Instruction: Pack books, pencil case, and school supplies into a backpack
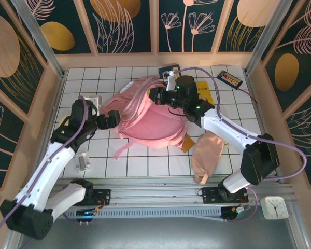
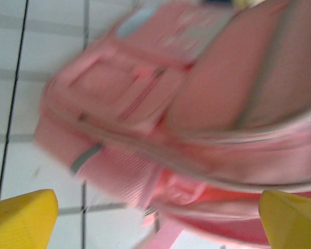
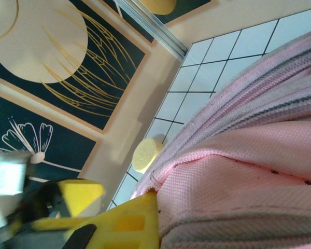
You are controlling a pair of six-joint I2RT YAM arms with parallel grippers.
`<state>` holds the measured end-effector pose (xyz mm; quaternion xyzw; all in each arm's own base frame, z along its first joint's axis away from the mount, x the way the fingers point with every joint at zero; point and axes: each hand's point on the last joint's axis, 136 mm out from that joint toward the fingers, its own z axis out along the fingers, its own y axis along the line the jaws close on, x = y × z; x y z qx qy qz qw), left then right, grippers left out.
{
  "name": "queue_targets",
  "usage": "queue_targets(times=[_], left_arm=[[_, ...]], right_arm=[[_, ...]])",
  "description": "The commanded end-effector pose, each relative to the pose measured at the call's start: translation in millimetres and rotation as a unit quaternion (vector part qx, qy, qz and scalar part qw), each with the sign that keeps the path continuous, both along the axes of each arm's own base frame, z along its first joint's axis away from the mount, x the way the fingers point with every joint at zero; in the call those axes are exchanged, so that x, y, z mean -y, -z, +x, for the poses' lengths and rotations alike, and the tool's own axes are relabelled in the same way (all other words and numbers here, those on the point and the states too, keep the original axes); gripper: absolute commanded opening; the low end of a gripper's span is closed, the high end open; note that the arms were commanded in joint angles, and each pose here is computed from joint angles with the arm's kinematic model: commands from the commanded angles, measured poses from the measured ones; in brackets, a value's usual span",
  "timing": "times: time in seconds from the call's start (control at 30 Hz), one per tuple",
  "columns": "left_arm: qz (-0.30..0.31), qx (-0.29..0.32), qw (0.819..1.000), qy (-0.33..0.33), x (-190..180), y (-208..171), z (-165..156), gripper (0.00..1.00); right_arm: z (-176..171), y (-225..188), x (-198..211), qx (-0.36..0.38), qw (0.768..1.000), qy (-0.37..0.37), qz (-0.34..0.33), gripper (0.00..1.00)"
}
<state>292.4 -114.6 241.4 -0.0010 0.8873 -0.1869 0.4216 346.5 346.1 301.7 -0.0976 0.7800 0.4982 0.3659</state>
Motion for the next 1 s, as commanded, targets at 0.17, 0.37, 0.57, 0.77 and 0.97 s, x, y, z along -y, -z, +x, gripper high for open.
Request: queue_targets(times=[0.17, 0.37, 0.57, 0.77, 0.97], left_arm=[[0.043, 0.083, 0.987, 0.132, 75.9, -25.9, 14.6, 0.99], [0.122, 0.068, 0.982, 0.13, 86.9, -15.5, 45.7, 0.99], [0.195, 0.04, 0.975, 0.102, 81.9, -0.8, 76.2, 0.6], [0.213, 0.027, 0.973, 0.086, 78.7, 3.4, 85.9, 0.0], [0.233, 0.013, 0.97, 0.073, 72.7, 8.1, 88.8, 0.0]], right_arm=[[5.8, -62.5, -23.2, 0.06, 0.995, -0.031, 0.068, 0.0], [-0.1, -64.6, -43.1, 0.056, 0.994, -0.048, 0.074, 0.0], [-4.3, -58.0, -52.3, 0.041, 0.995, -0.052, 0.077, 0.0], [0.0, -40.5, -16.7, 0.01, 0.999, 0.007, 0.032, 0.41], [-4.8, -10.2, 81.7, -0.051, 0.99, 0.126, -0.036, 0.59]])
